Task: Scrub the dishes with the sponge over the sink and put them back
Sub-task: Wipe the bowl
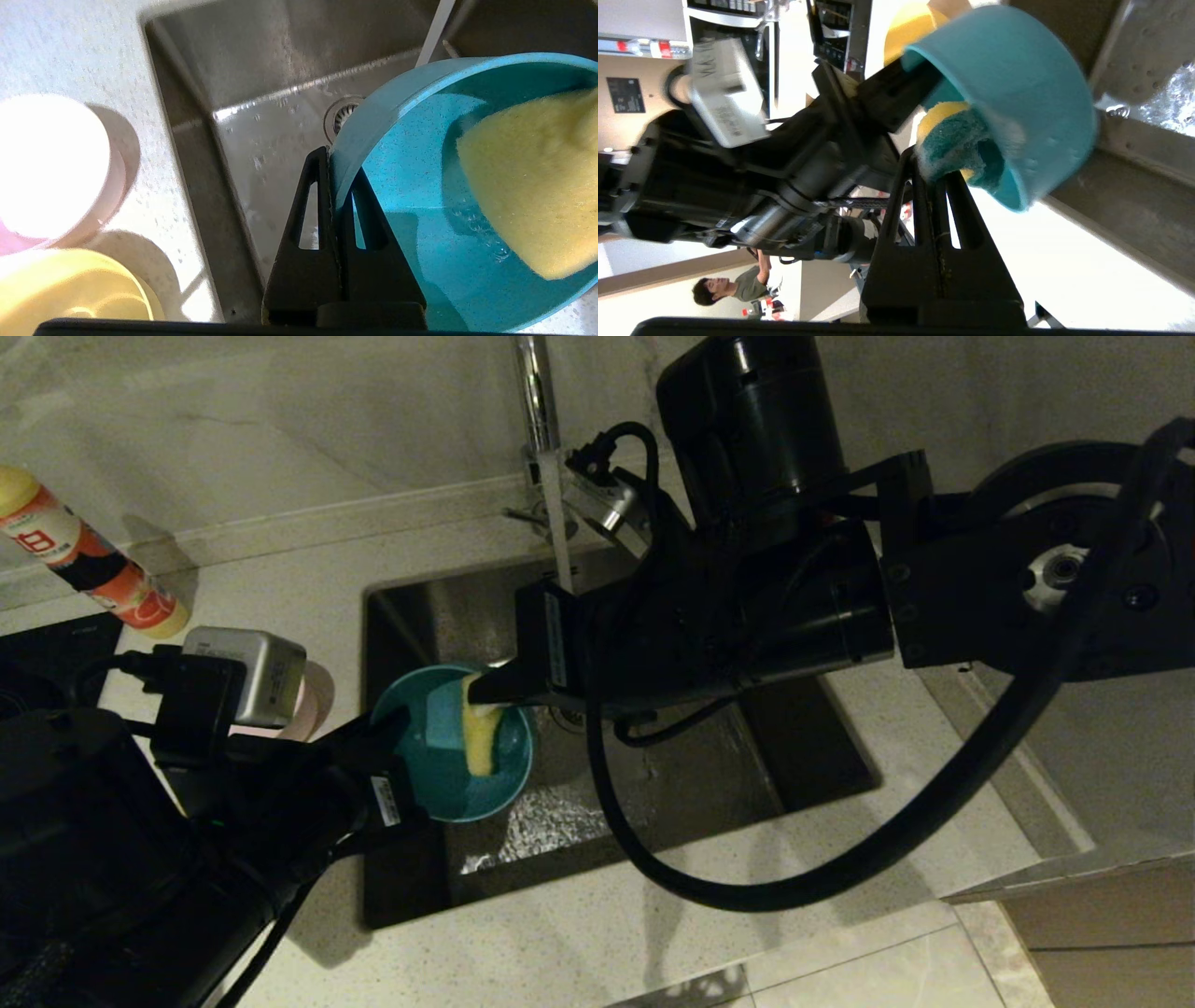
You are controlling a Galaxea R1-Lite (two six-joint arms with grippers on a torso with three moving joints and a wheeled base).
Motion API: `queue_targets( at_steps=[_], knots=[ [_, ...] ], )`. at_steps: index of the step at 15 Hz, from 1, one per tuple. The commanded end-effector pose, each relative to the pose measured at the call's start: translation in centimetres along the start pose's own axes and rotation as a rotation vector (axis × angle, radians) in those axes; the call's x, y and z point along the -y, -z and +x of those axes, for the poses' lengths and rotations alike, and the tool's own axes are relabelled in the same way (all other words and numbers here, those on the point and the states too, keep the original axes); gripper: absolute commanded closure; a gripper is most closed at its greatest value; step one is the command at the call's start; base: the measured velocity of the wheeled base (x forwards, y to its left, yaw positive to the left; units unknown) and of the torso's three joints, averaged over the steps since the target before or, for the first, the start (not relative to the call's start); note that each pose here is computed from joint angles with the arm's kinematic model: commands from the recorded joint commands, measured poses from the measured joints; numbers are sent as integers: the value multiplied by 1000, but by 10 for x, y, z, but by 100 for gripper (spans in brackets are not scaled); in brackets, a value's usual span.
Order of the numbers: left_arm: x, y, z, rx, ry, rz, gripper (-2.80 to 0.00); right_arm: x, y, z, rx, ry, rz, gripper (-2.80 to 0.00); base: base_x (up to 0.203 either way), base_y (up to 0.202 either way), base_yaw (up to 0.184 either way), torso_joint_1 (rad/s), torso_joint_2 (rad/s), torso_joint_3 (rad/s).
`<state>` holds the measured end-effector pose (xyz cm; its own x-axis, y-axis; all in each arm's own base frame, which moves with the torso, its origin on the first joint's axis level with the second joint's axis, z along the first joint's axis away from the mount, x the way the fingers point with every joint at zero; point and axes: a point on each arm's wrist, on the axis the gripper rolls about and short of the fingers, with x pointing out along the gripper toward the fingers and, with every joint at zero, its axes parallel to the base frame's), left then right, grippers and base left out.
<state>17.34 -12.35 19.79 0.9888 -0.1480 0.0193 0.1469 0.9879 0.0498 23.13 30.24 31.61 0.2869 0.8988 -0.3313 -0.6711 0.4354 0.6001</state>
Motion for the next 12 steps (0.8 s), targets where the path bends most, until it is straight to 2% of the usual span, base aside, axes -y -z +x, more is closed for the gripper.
queue_targets(
  at_steps=[1,4,7,12],
  knots=[
    [1,-1,2,5,-2,-4,0,-3,7,9,-29,-11,1,0,0,0,0,0,0,0],
    [0,-4,1,15,-3,-11,0,-1,22,32,-90,-7,0,0,0,0,0,0,0,0],
    [0,-9,1,31,-3,-22,0,3,26,41,-109,1,7,0,0,0,0,0,0,0],
    [0,-9,3,31,-5,-21,0,4,29,27,-119,23,18,0,0,0,0,0,0,0]
  ],
)
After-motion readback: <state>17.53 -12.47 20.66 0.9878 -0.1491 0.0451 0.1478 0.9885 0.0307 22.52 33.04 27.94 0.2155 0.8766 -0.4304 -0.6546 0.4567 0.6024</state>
